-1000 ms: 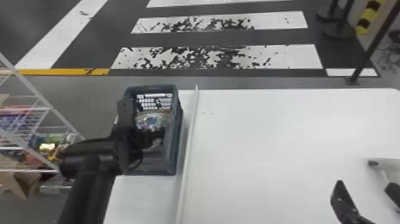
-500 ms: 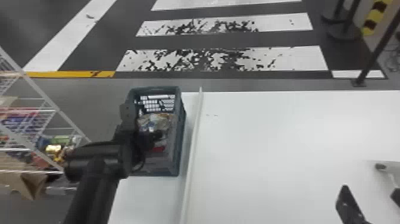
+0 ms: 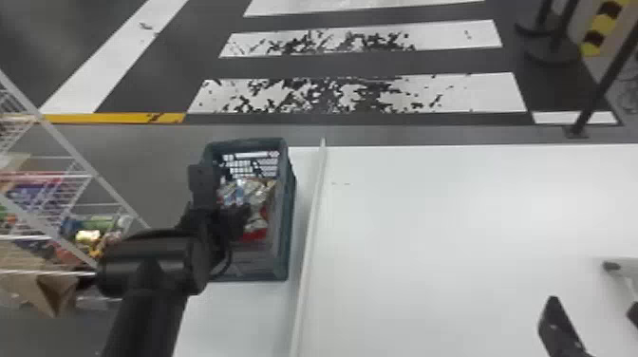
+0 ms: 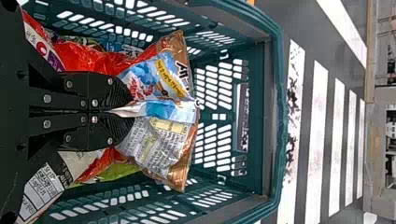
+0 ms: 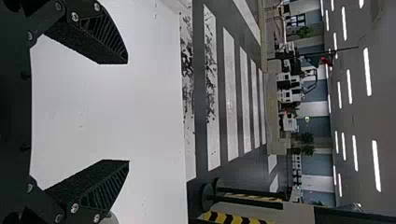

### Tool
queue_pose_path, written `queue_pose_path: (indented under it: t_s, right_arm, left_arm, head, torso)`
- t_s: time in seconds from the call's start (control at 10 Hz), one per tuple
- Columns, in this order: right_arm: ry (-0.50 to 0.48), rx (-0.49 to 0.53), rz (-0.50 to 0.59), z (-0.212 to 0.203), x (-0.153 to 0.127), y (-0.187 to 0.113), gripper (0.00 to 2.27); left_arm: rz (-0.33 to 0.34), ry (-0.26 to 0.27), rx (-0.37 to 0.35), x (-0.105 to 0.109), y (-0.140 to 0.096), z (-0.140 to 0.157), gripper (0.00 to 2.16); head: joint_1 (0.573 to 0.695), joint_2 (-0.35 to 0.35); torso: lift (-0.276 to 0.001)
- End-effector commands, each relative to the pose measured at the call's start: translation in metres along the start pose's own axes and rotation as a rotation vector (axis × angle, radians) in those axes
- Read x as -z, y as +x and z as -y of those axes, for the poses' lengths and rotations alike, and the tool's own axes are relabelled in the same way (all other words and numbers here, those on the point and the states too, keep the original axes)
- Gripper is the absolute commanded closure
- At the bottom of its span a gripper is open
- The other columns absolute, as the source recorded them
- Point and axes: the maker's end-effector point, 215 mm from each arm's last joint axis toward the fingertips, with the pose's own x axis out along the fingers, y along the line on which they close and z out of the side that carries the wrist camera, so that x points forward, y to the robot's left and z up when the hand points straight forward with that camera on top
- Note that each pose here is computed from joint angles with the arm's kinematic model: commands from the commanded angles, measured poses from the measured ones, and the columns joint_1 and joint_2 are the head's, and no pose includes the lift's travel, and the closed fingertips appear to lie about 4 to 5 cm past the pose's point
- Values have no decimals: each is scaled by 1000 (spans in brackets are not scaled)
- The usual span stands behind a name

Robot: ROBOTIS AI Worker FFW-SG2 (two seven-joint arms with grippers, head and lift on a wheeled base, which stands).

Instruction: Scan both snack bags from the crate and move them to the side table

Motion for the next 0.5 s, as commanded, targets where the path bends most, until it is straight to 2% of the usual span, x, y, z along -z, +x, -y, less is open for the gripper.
queue_pose_path:
  t_s: [0.0, 0.4]
  right_arm:
    - [6, -1, 1, 0, -1, 0, 178]
    - [7, 1, -2, 0, 1, 0, 178]
  left_arm:
    - [26, 10, -9, -10, -6, 2, 1892]
    - [105, 26, -32, -42, -28, 6, 1892]
  head:
    - [695, 181]
    - [695, 180]
  torso:
    - [-29]
    - [-29]
